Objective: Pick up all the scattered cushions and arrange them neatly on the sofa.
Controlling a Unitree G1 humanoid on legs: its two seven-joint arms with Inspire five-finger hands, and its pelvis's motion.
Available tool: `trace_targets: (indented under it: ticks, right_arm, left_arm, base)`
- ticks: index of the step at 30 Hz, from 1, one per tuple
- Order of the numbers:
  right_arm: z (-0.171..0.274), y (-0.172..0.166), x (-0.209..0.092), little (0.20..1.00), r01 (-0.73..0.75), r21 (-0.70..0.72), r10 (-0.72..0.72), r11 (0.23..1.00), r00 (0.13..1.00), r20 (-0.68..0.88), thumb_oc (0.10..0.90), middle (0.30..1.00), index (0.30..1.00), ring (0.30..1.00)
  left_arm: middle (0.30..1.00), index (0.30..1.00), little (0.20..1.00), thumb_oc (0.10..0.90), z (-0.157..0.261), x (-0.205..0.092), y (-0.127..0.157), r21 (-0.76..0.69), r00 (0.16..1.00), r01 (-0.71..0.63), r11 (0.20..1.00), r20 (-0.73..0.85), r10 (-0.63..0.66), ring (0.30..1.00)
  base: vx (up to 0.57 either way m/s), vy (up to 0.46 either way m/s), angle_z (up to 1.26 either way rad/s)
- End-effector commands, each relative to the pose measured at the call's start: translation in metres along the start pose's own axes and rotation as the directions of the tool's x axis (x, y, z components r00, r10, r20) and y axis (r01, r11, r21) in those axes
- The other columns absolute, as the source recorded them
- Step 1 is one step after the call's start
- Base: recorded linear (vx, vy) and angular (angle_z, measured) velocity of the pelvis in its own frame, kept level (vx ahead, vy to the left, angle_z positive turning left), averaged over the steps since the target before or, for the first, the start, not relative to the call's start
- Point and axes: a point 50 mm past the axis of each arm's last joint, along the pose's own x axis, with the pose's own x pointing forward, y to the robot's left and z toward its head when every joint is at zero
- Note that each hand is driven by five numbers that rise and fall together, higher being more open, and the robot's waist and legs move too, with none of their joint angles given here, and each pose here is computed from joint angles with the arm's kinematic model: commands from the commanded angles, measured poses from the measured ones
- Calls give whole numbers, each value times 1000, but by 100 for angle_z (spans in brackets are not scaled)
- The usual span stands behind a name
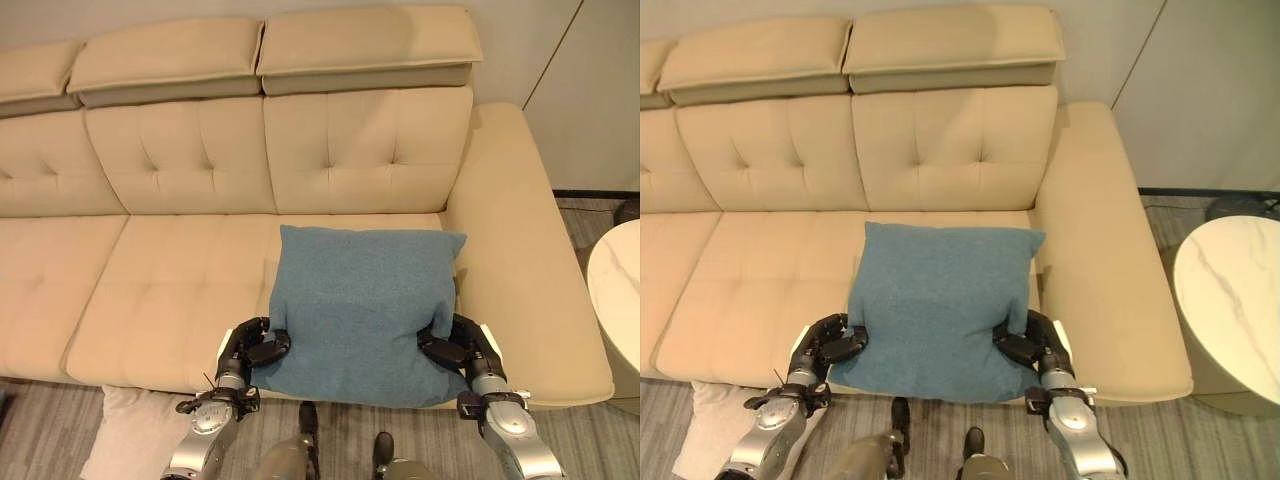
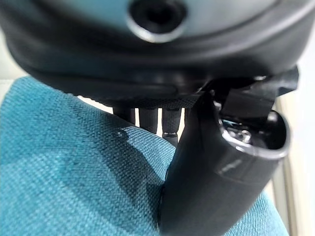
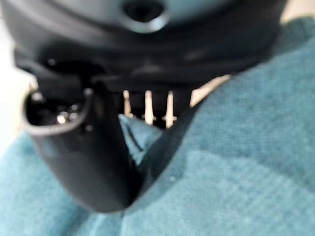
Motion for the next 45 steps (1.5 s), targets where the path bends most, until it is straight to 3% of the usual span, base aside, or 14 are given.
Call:
trace_targets:
  ticks: [1, 15, 30, 40, 45]
  right_arm:
    - [91, 34, 3, 300, -158, 72, 108, 985, 885, 454, 400, 300, 300, 300]
    - [100, 47, 4, 300, -230, 85, 162, 969, 860, 484, 400, 300, 300, 300]
    - [101, 27, 5, 300, -139, 46, 99, 989, 867, 488, 400, 300, 300, 300]
    - [87, 34, 9, 300, -105, -42, 113, 994, 899, 423, 400, 300, 300, 300]
    - [99, 38, 18, 300, -61, -107, 104, 992, 880, 464, 400, 300, 300, 300]
  left_arm:
    - [300, 300, 300, 400, 64, 2, -32, 54, 926, 196, 979, 319, -203, 300]
    - [300, 300, 300, 400, 85, 1, -27, 91, 897, 167, 982, 400, -189, 300]
    - [300, 300, 300, 400, 92, 4, -48, 82, 872, 231, 969, 424, -244, 300]
    - [300, 300, 300, 400, 83, -1, -36, 109, 893, 195, 975, 391, -222, 300]
    - [300, 300, 300, 400, 92, 6, -35, 135, 888, 156, 978, 414, -199, 300]
  base:
    - [121, 170, -10]
    - [123, 100, -15]
    - [87, -60, 26]
    - [113, 135, -17]
    - [-35, 48, -10]
